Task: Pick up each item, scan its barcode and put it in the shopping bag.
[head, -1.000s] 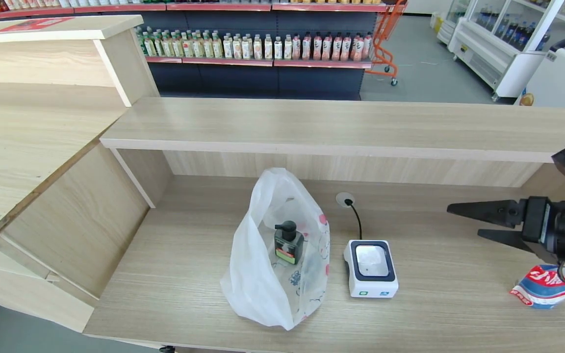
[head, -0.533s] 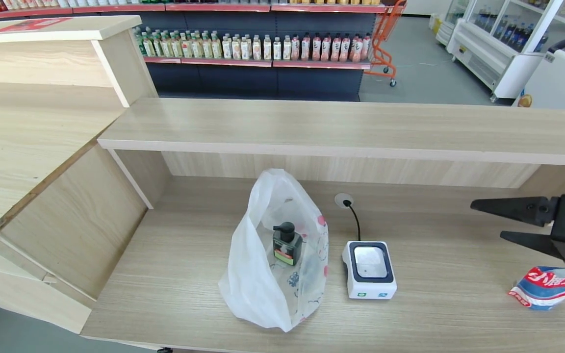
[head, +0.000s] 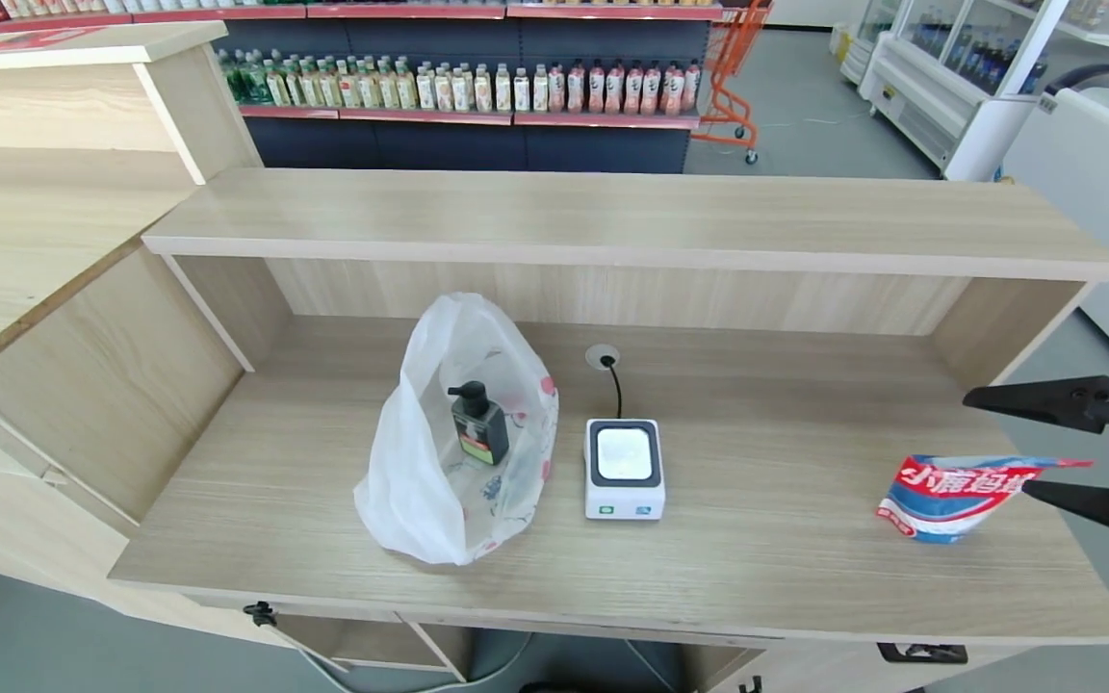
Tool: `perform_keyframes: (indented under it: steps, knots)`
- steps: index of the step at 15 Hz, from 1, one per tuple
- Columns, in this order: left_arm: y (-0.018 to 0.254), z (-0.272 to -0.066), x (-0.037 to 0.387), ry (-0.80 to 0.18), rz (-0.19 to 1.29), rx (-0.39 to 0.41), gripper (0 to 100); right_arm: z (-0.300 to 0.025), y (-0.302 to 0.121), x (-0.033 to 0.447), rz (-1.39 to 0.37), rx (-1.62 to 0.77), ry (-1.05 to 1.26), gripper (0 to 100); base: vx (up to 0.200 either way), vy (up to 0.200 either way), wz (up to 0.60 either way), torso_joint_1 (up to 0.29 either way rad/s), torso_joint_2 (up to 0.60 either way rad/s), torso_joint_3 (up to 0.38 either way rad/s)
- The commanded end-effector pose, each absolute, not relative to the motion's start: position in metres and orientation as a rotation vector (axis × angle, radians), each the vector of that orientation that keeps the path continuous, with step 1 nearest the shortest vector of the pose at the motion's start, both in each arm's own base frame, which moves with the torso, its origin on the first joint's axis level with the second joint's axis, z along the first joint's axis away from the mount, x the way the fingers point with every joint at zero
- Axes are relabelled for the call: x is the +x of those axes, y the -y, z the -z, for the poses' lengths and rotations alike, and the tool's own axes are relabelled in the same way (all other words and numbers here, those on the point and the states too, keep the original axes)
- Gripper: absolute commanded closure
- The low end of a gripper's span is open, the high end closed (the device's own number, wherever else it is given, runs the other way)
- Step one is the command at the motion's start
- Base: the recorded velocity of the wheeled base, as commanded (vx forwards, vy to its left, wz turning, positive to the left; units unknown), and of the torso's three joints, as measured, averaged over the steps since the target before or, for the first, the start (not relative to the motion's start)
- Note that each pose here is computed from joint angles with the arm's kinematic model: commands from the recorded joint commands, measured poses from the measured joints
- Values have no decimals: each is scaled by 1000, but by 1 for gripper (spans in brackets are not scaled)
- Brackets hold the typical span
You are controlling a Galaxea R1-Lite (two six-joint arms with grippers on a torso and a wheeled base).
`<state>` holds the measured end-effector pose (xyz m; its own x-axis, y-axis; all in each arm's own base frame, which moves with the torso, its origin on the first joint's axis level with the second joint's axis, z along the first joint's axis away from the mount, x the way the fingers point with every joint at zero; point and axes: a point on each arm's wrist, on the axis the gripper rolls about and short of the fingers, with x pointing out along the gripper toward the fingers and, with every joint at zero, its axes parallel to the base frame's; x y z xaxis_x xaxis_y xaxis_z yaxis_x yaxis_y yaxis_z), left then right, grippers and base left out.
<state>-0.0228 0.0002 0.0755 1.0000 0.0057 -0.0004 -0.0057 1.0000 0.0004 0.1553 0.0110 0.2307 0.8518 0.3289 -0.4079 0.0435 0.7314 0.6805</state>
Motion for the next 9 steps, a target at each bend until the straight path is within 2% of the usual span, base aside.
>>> perform_keyframes:
  steps: [1, 4, 9]
  knots:
    - [0, -75, -23, 0, -6, 2, 0, -232, -9, 160, -138, 744, -532, 0, 0, 0, 0, 0, 0, 0]
    - [0, -76, -23, -2, -5, 5, 0, -239, 0, 193, 22, 828, -502, 0, 0, 0, 0, 0, 0, 0]
    - [0, -75, -23, 0, -8, 5, 0, -231, 15, 216, 175, 929, -509, 0, 0, -200, 0, -1, 3, 0]
